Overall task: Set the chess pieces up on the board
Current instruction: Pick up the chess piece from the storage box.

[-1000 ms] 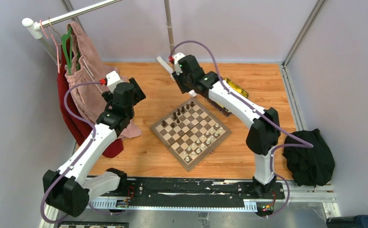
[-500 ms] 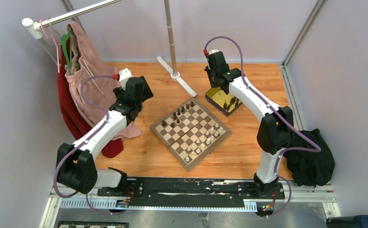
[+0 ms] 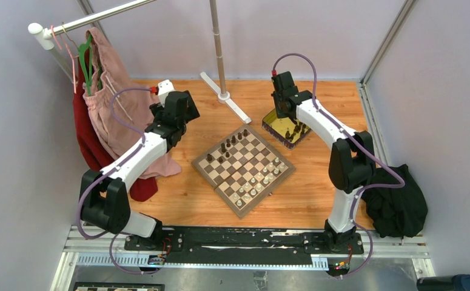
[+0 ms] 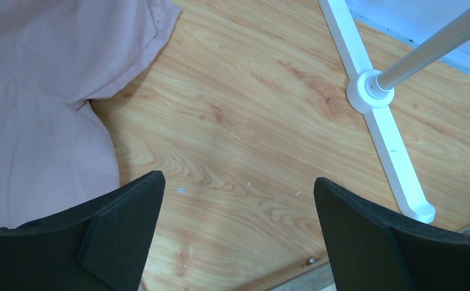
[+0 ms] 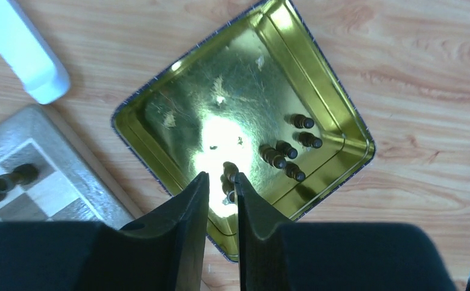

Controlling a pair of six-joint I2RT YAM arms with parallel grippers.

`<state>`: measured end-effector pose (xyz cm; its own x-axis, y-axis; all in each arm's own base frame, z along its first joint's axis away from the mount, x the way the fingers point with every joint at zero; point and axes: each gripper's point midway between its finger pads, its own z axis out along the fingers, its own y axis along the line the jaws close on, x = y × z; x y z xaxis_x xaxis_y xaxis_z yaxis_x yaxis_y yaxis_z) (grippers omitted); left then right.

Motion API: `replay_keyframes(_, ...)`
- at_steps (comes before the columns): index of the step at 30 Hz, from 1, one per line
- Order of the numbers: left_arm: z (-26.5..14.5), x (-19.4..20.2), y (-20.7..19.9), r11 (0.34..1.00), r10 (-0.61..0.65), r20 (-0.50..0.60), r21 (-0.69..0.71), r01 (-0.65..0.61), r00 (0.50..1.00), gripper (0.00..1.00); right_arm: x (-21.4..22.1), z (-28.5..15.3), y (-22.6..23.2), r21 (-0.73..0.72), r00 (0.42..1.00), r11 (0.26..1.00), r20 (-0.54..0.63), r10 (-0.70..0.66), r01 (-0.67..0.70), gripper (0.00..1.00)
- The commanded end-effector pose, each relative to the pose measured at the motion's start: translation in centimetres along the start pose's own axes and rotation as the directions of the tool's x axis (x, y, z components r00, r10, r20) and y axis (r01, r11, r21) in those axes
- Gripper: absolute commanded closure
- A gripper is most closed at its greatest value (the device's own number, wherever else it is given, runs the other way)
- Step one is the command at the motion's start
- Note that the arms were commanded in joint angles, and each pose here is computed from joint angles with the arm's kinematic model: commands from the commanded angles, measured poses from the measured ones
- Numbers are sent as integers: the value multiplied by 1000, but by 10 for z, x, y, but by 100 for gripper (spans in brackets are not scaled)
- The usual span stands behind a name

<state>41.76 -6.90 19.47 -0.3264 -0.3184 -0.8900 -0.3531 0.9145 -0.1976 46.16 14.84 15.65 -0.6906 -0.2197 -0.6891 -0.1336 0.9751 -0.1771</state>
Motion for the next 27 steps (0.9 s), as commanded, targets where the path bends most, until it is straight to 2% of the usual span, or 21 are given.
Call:
replay_keyframes(1, 4, -11, -10, 1000, 12, 29, 15, -13, 1000, 0, 39, 22, -6, 2, 991, 998, -122, 58, -58, 74)
replay_keyframes(18, 14, -9, -18, 1000, 6, 20, 15, -6, 1000, 0, 83, 49, -9, -13, 959, 991, -257, 124, -131, 75)
replay_keyframes(23, 14, -9, -18, 1000, 8, 20, 14, -8, 1000, 0, 90, 54, -12, -15, 949, 988, -282, 142, -152, 71)
replay_keyframes(27, 14, -9, -17, 1000, 10, 21, 12, -10, 1000, 0, 96, 57, -13, -15, 942, 987, -300, 149, -161, 63)
